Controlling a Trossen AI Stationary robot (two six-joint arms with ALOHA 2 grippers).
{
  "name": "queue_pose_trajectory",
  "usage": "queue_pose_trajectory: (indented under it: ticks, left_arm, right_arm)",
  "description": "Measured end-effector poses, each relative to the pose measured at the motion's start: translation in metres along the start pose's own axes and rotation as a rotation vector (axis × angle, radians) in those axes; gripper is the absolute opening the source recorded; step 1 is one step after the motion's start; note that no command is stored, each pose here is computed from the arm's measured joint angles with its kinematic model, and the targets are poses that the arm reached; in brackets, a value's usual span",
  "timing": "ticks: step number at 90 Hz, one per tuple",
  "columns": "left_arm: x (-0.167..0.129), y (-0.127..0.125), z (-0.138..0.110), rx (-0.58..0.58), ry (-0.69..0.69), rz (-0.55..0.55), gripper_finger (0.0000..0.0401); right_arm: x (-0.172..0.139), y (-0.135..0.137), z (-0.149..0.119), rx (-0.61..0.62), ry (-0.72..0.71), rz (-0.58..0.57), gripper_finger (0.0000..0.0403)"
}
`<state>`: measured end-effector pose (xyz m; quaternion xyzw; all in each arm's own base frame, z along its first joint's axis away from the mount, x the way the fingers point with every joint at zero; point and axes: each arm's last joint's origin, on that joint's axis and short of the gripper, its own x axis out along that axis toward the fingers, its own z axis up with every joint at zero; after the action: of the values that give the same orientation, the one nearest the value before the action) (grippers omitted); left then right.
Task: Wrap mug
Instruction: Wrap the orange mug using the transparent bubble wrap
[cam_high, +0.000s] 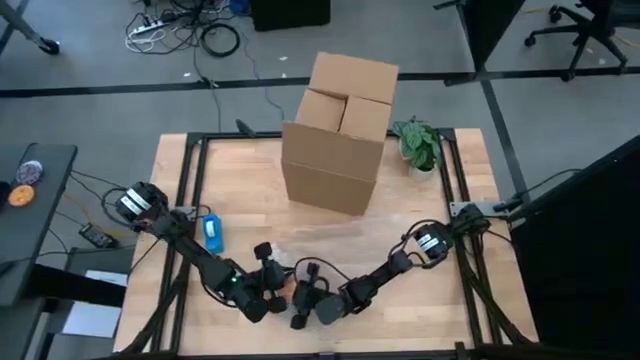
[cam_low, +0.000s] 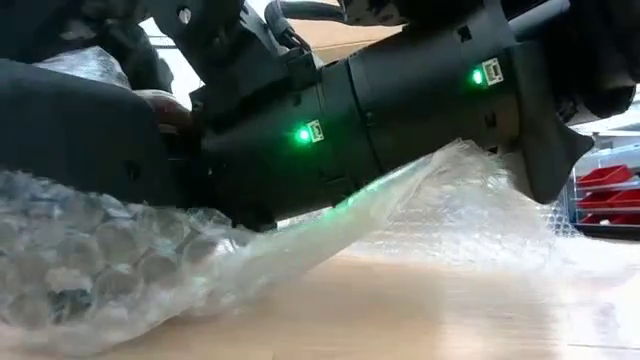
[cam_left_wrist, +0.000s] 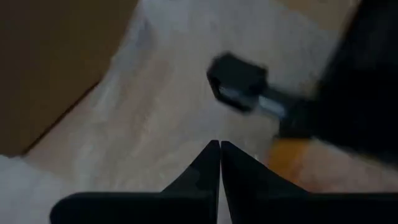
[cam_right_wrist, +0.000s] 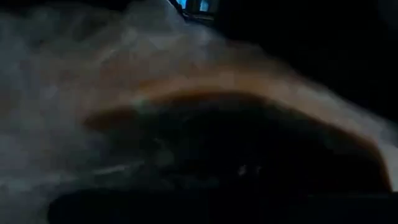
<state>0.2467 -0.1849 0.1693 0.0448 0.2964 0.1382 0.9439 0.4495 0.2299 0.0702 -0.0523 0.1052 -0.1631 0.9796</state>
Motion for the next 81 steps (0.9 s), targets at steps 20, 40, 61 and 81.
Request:
queue_pose_trajectory:
  ticks: [20,40,61,81]
  left_arm:
    - [-0.046,0.021,0.018,-0.016,0.023,-0.104,0.0]
    - [-0.08,0.003,0.013,-0.041,-0.032,-0.246,0.0]
    - [-0.092,-0.053,-0.012,0.145,-0.05,-0.324,0.0]
    - [-0.101,-0.094,-0.016,0.566,-0.023,-0.218,0.0]
  right_arm:
    - [-0.001,0.001,0.0,0.001,0.001,0.0,0.0]
    - [-0.002,0.001,-0.002,0.019,0.015,0.0,0.0]
    - [0.001,-0.001,-0.004,0.032,0.032,-0.007,0.0]
    - [0.006,-0.007,-0.003,0.094,0.034,-0.023,0.0]
